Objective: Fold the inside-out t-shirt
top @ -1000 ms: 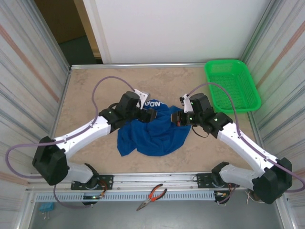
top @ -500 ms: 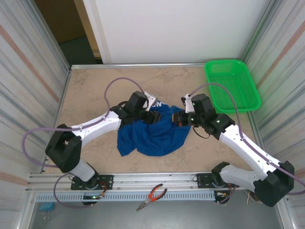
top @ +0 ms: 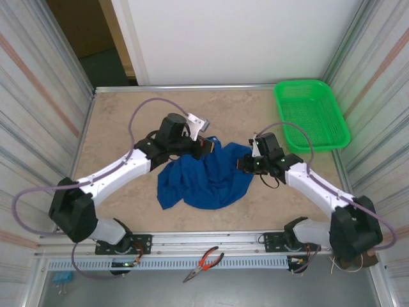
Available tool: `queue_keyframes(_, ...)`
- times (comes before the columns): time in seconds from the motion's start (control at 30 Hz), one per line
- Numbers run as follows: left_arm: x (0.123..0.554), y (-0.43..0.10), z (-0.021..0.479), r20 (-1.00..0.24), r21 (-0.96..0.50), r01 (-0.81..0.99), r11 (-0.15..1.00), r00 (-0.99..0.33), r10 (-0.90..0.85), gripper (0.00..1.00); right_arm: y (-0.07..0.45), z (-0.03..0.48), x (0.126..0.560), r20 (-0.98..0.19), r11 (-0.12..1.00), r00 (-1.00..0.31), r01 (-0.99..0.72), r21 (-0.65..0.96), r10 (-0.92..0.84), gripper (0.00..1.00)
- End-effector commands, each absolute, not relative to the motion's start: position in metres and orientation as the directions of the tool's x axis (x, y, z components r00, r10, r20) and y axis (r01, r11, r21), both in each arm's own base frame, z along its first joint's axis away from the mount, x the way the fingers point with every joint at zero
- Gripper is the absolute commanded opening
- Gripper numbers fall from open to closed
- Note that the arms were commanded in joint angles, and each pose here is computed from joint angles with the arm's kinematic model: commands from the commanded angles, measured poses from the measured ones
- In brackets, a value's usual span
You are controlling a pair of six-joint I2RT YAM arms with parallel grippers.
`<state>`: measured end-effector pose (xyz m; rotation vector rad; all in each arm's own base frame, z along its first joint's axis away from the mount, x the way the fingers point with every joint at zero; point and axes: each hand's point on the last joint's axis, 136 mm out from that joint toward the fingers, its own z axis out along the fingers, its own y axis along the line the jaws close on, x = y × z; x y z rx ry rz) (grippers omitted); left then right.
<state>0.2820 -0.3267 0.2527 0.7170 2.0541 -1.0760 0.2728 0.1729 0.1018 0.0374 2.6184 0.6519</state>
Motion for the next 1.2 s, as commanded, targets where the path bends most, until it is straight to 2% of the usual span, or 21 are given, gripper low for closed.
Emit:
queue_keyframes(0.0,0.259,-0.333,0.278,-0.776,-0.545,0.747,0.380,-0.621,0.108,0.00,0.187,0.152,0.276,-0.516,0.870,-0.848,-0.160,0.465,0.120,0.53)
queue_keyframes(0.1,0.257,-0.330,0.281,-0.771,-0.560,0.735,0.382,-0.631,0.084,0.00,0.192,0.187,0.259,-0.586,0.858,-0.804,-0.227,0.461,0.102,0.65)
queue_keyframes(0.2,0.255,-0.329,0.285,-0.768,-0.567,0.733,0.376,-0.635,0.080,0.00,0.200,0.219,0.246,-0.649,0.819,-0.754,-0.305,0.487,0.105,0.72)
queue_keyframes(0.37,0.252,-0.328,0.294,-0.782,-0.551,0.737,0.391,-0.620,0.067,0.00,0.211,0.237,0.250,-0.669,0.794,-0.736,-0.340,0.503,0.109,0.74)
queue_keyframes(0.47,0.241,-0.331,0.297,-0.811,-0.493,0.774,0.398,-0.574,0.112,0.02,0.211,0.215,0.260,-0.626,0.825,-0.771,-0.278,0.492,0.114,0.74)
queue_keyframes(0.5,0.235,-0.334,0.296,-0.802,-0.503,0.781,0.369,-0.581,0.136,0.10,0.206,0.208,0.262,-0.619,0.840,-0.775,-0.248,0.482,0.126,0.74)
queue_keyframes(0.57,0.212,-0.345,0.292,-0.774,-0.557,0.793,0.248,-0.604,0.191,0.34,0.183,0.194,0.268,-0.608,0.882,-0.772,-0.143,0.450,0.185,0.74)
queue_keyframes(0.6,0.199,-0.351,0.290,-0.760,-0.584,0.791,0.183,-0.612,0.219,0.42,0.172,0.189,0.270,-0.602,0.888,-0.768,-0.099,0.449,0.218,0.74)
queue_keyframes(0.67,0.187,-0.354,0.276,-0.734,-0.610,0.776,0.162,-0.630,0.254,0.49,0.148,0.178,0.273,-0.563,0.876,-0.765,0.003,0.483,0.313,0.74)
queue_keyframes(0.73,0.195,-0.345,0.263,-0.739,-0.589,0.770,0.247,-0.636,0.223,0.55,0.129,0.180,0.271,-0.554,0.858,-0.742,0.056,0.510,0.377,0.74)
queue_keyframes(0.87,0.242,-0.296,0.229,-0.740,-0.484,0.616,0.621,-0.667,0.085,0.63,0.125,0.178,0.263,-0.525,0.853,-0.760,0.071,0.518,0.383,0.74)
queue_keyframes(0.93,0.253,-0.278,0.209,-0.719,-0.440,0.531,0.724,-0.691,0.069,0.64,0.130,0.173,0.257,-0.501,0.852,-0.782,0.072,0.519,0.371,0.74)
queue_keyframes(1.0,0.257,-0.271,0.191,-0.695,-0.407,0.489,0.771,-0.714,0.086,0.67,0.138,0.164,0.253,-0.482,0.854,-0.801,0.066,0.516,0.354,0.74)
queue_keyframes(1.17,0.253,-0.288,0.159,-0.671,-0.375,0.504,0.778,-0.726,0.147,0.70,0.180,0.139,0.246,-0.430,0.848,-0.854,0.025,0.529,0.293,0.75)
